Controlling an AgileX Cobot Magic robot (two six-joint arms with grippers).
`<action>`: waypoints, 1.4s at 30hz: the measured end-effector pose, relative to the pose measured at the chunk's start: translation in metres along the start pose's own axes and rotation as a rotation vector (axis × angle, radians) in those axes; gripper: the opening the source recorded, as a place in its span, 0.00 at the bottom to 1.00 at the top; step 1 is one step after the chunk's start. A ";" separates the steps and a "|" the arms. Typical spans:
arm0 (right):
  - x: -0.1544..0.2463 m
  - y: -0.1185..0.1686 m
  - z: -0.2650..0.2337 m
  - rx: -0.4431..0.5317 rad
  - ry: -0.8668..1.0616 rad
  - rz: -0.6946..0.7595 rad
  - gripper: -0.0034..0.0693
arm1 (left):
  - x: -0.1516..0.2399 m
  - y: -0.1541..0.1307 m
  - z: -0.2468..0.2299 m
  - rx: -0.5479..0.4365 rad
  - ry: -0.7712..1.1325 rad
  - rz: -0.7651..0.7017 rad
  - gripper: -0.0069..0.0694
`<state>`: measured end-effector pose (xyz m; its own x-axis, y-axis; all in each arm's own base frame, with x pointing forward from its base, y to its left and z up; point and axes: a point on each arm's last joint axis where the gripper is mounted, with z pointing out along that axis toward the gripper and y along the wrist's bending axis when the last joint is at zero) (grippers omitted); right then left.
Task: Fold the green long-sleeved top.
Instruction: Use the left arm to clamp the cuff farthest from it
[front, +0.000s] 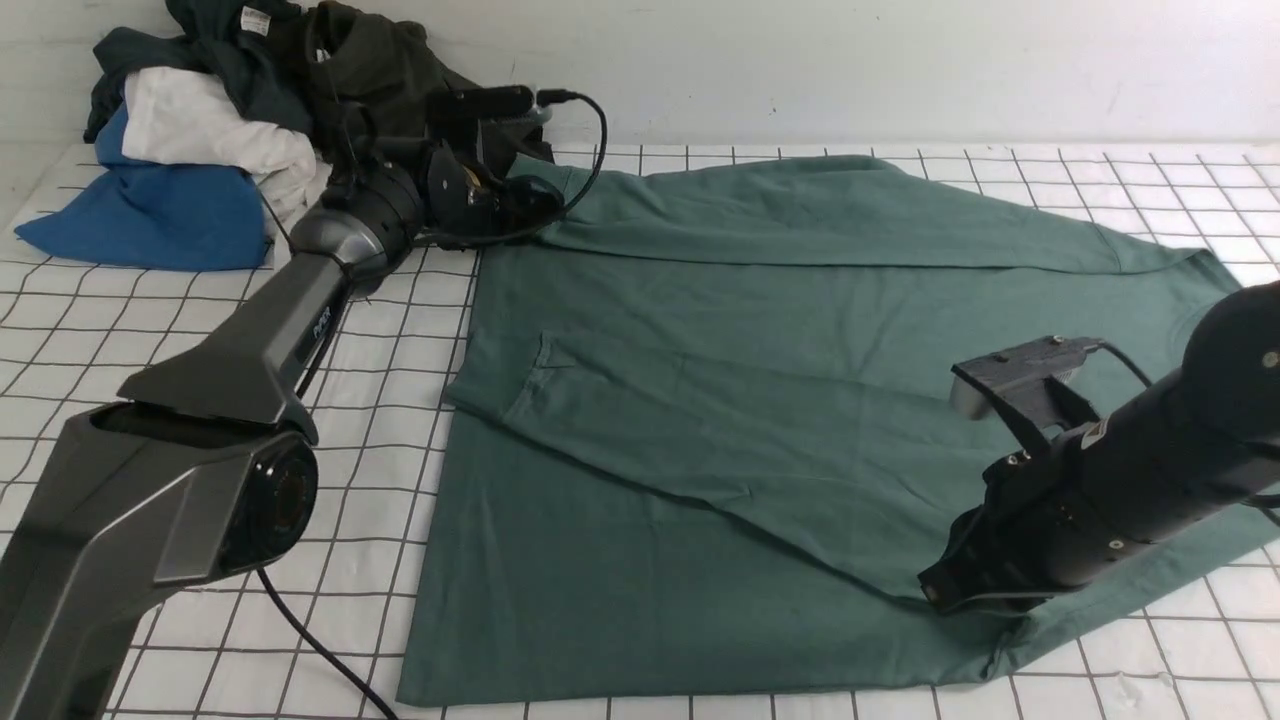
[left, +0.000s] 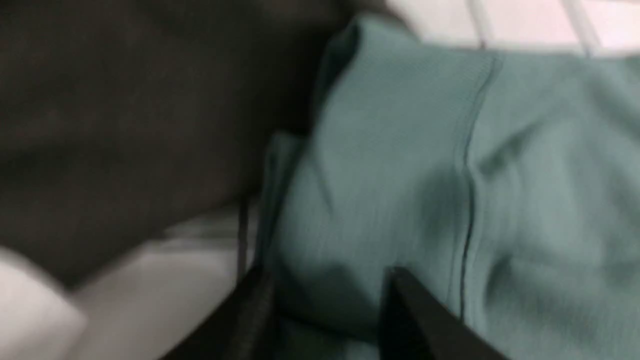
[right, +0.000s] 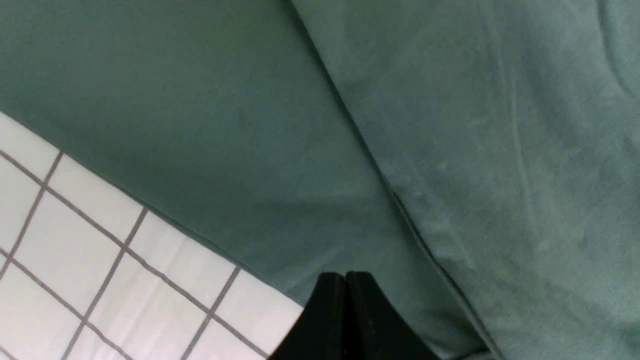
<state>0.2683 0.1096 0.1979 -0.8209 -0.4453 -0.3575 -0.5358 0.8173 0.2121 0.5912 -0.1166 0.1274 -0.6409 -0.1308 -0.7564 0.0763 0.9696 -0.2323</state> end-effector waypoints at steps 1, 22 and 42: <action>0.000 0.001 0.000 -0.006 -0.004 0.001 0.03 | 0.000 0.000 0.000 -0.001 0.003 0.001 0.35; 0.002 0.003 0.000 -0.034 0.021 -0.019 0.03 | -0.046 -0.013 -0.053 -0.007 0.032 0.175 0.11; -0.002 0.002 0.003 -0.033 -0.008 -0.031 0.03 | -0.042 0.033 -0.034 0.136 -0.025 -0.008 0.64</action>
<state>0.2690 0.1129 0.1965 -0.8020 -0.4676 -0.3717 -0.5677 0.7902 0.2308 0.5949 -0.0718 0.1723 -0.6228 -0.1448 -0.7688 0.1751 0.9320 -0.3175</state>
